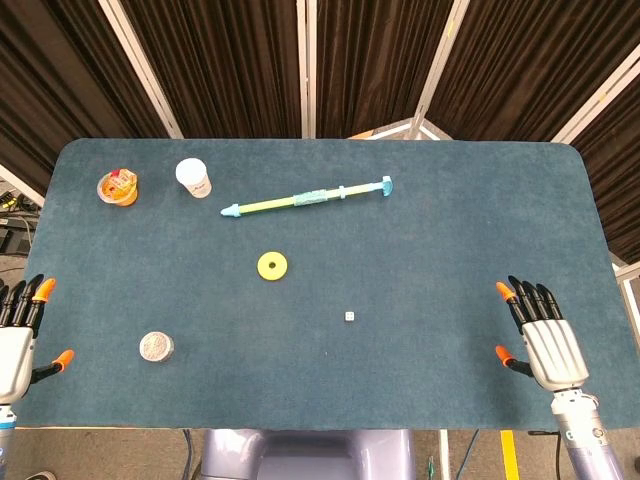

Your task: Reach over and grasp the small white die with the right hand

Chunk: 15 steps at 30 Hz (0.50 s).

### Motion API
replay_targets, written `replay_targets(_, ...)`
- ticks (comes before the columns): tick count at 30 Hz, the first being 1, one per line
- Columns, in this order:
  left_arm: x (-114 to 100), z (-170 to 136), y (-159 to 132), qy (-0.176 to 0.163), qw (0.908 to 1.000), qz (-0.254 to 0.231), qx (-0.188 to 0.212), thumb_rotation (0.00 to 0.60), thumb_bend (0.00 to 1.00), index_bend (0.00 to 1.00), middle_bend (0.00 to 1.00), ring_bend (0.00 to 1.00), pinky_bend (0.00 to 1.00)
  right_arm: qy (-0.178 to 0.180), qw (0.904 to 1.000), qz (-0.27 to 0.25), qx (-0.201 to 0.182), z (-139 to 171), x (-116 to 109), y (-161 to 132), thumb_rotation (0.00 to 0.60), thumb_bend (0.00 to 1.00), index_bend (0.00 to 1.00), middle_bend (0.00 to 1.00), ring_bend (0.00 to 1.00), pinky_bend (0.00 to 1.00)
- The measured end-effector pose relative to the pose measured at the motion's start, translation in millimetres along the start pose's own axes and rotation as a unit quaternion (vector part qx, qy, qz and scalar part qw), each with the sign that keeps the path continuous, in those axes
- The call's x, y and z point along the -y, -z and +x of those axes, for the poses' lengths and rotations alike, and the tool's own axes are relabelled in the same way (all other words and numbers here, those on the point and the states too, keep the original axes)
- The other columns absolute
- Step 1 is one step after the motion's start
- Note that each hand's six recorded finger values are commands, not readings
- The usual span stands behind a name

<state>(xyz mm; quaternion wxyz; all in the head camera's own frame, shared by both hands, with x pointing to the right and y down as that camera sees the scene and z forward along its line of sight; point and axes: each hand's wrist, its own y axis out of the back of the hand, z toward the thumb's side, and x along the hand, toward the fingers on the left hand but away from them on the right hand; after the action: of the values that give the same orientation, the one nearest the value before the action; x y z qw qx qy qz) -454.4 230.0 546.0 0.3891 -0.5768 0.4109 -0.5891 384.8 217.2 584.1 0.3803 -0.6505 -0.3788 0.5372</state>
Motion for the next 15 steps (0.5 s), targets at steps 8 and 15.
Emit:
replay_targets(8, 1.6, -1.2, -0.9, 0.003, 1.0, 0.002, 0.002, 0.6, 0.03, 0.0, 0.0, 0.0, 0.0, 0.001, 1.0, -0.002, 0.0, 0.2, -1.4, -0.1, 0.6, 0.15, 0.05, 0.0, 0.0, 0.0)
replay_targets(15, -0.5, -1.2, 0.2, 0.0, 1.0, -0.001, -0.001, 0.6, 0.03, 0.0, 0.0, 0.0, 0.0, 0.003, 0.9999, -0.008, -0.009, -1.9, -2.7, -8.3, 0.6, 0.15, 0.05, 0.0, 0.0, 0.0)
